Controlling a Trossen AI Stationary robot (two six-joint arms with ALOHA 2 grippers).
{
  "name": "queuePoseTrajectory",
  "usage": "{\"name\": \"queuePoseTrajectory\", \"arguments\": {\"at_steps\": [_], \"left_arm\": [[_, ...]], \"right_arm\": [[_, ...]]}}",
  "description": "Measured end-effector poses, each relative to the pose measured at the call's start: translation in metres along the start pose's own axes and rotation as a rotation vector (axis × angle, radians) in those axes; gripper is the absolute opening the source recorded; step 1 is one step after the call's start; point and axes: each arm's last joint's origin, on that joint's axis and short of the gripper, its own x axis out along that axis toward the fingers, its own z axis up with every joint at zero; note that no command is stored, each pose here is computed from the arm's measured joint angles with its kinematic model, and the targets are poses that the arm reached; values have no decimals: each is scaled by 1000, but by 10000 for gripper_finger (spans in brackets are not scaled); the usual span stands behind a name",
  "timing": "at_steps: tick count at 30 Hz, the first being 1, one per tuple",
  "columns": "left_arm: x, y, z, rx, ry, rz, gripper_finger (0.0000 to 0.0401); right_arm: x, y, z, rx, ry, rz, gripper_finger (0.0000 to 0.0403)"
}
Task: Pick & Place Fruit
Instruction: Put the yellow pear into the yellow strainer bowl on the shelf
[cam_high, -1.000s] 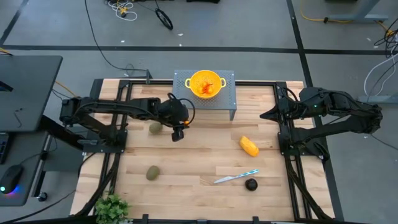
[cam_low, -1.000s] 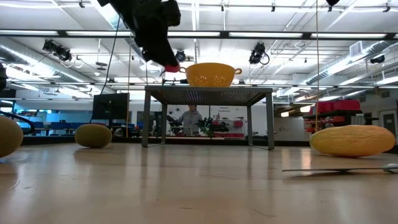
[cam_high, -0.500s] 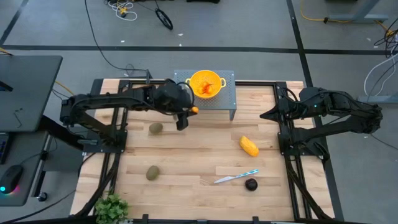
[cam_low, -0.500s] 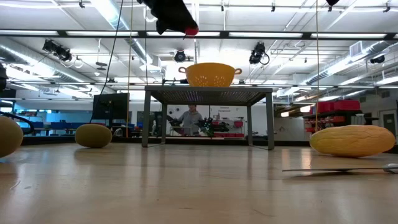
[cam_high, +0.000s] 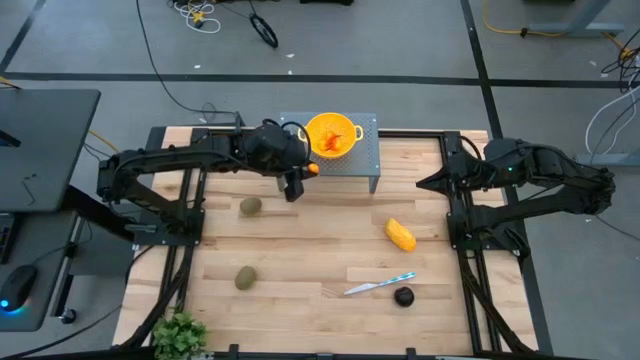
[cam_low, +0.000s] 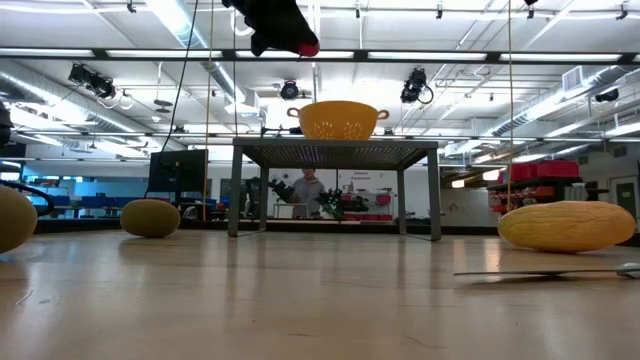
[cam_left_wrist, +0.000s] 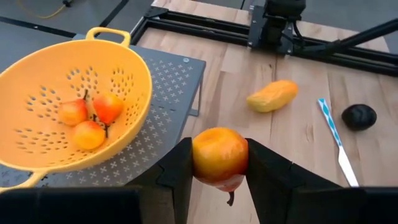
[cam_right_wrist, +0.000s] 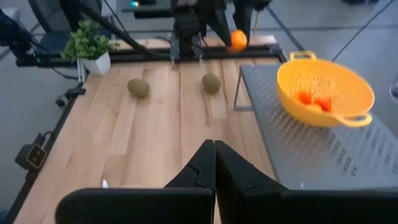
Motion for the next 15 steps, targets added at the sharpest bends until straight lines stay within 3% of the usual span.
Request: {"name": "queuePoseTrajectory", "arguments": {"at_steps": [10,15], "left_arm": [[0,14,1,-29,-4,38,133],[0,20,1,-32,-5,55,127]], "right_arm": [[-1,-4,8,-142,-78,-136,0],[-1,-4,9,-148,-87,-133,0]]}}
